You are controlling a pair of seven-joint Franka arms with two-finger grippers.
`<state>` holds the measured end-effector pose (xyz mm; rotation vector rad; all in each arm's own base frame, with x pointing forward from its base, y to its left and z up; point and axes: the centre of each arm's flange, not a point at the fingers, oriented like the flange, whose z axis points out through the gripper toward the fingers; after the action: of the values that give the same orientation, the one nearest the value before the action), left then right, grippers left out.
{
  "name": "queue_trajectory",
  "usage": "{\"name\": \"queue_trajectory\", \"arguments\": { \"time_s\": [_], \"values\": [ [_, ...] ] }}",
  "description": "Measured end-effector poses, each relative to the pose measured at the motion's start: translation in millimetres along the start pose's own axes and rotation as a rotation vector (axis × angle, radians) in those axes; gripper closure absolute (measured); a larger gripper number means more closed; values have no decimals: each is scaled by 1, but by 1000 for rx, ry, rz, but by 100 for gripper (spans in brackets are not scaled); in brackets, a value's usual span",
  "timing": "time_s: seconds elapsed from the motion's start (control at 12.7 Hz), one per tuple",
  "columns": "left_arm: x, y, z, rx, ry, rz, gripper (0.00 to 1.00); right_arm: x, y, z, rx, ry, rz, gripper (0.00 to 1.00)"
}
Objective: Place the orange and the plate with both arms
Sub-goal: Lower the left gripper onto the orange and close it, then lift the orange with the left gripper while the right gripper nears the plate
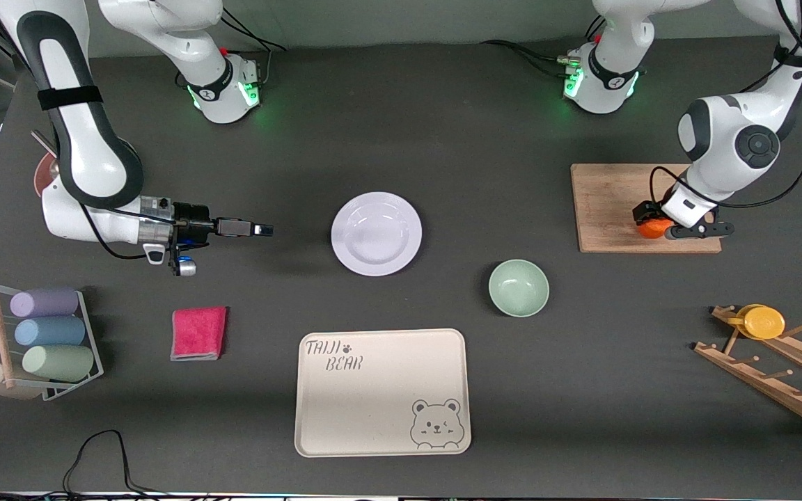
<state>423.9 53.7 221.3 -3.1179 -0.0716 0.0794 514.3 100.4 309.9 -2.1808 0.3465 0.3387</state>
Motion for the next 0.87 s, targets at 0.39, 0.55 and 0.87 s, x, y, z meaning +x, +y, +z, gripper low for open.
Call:
{"name": "queue_trajectory", "arguments": {
  "time_s": [0.39,0.55,0.87],
  "values": [
    [0,0,-1,0,3,0,34,-5,1,11,-6,-22,-87,0],
    [1,0,-1,0,3,0,34,-5,1,11,-5,-23,-147,0],
    [10,-3,-27,1,-75,-3,34,-8,6,14,-6,-33,-153,0]
  ]
}}
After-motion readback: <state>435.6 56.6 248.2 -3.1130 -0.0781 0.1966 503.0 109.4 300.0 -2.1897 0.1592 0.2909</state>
